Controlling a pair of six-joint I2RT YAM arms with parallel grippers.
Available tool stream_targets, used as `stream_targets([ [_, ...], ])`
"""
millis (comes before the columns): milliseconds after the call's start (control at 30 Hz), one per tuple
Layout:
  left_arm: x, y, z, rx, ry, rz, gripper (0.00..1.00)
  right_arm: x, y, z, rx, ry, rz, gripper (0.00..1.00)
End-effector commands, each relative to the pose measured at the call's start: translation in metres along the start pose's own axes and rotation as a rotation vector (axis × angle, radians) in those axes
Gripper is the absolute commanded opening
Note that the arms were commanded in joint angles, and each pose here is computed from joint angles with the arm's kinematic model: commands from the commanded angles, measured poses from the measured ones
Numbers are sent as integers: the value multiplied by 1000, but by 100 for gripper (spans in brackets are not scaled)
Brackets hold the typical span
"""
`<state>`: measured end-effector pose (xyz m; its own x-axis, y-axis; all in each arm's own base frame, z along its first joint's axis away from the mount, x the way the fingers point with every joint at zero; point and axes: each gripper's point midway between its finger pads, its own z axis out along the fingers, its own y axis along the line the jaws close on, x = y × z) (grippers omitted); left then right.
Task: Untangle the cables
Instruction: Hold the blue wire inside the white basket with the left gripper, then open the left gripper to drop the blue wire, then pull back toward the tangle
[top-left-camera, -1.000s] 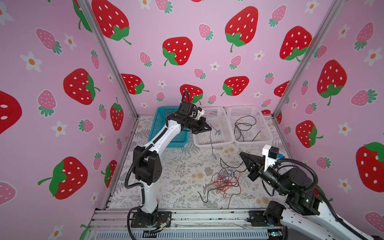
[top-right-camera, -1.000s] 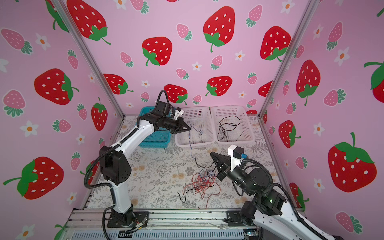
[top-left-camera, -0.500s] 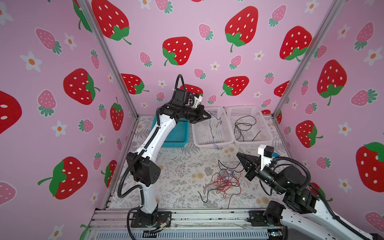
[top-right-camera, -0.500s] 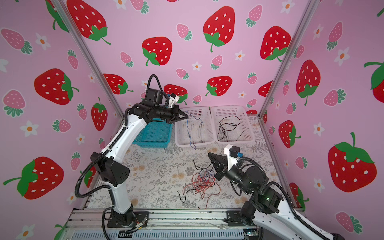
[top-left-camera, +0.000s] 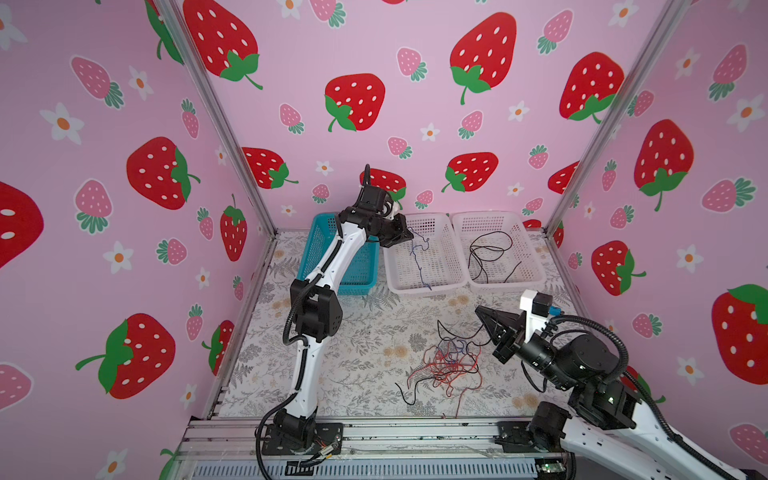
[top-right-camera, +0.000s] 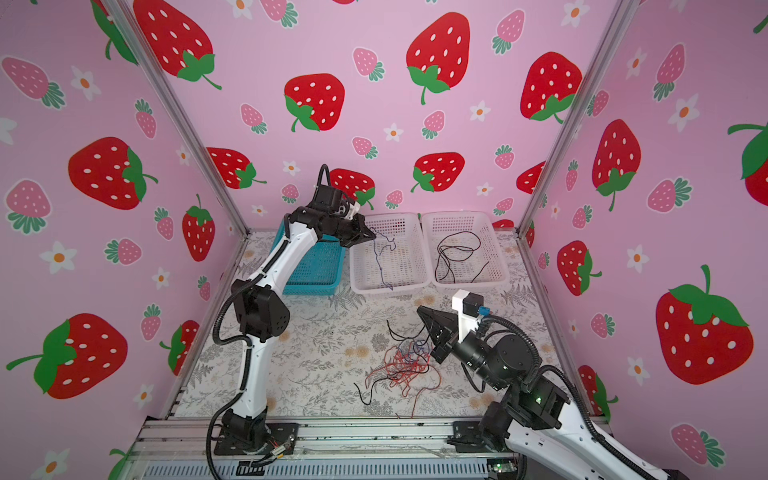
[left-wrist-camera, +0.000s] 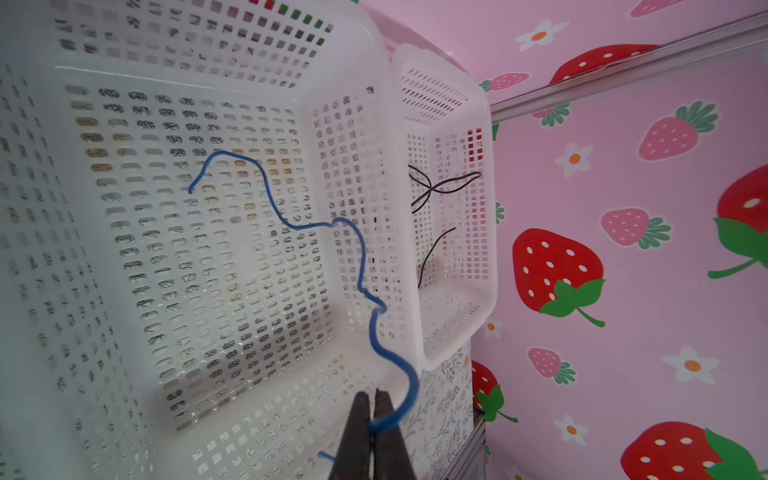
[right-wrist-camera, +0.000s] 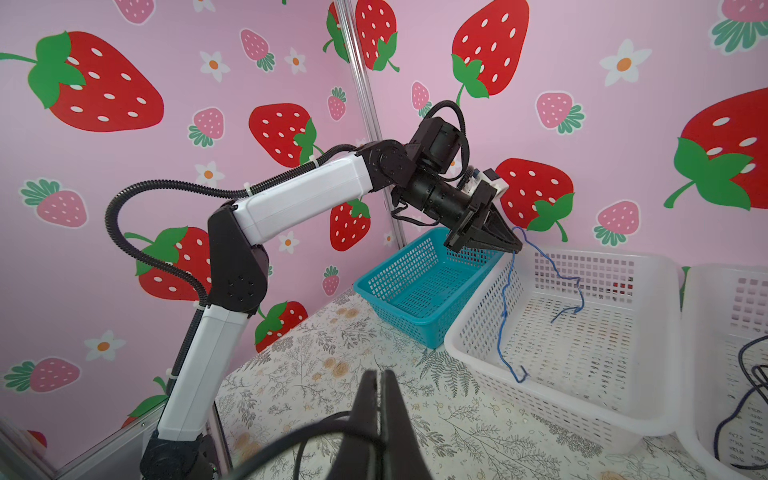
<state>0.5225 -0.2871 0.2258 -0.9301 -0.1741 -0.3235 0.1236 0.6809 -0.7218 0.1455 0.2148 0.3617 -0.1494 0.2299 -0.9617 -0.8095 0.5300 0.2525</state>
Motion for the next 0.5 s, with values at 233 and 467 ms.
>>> stream_targets([
  [233, -25, 21, 2, -53, -78, 5, 0, -3, 4, -3, -27, -13, 25, 0],
  [467, -21, 51, 20, -131, -56, -10, 0, 1, 5, 0, -33, -7, 29, 0],
])
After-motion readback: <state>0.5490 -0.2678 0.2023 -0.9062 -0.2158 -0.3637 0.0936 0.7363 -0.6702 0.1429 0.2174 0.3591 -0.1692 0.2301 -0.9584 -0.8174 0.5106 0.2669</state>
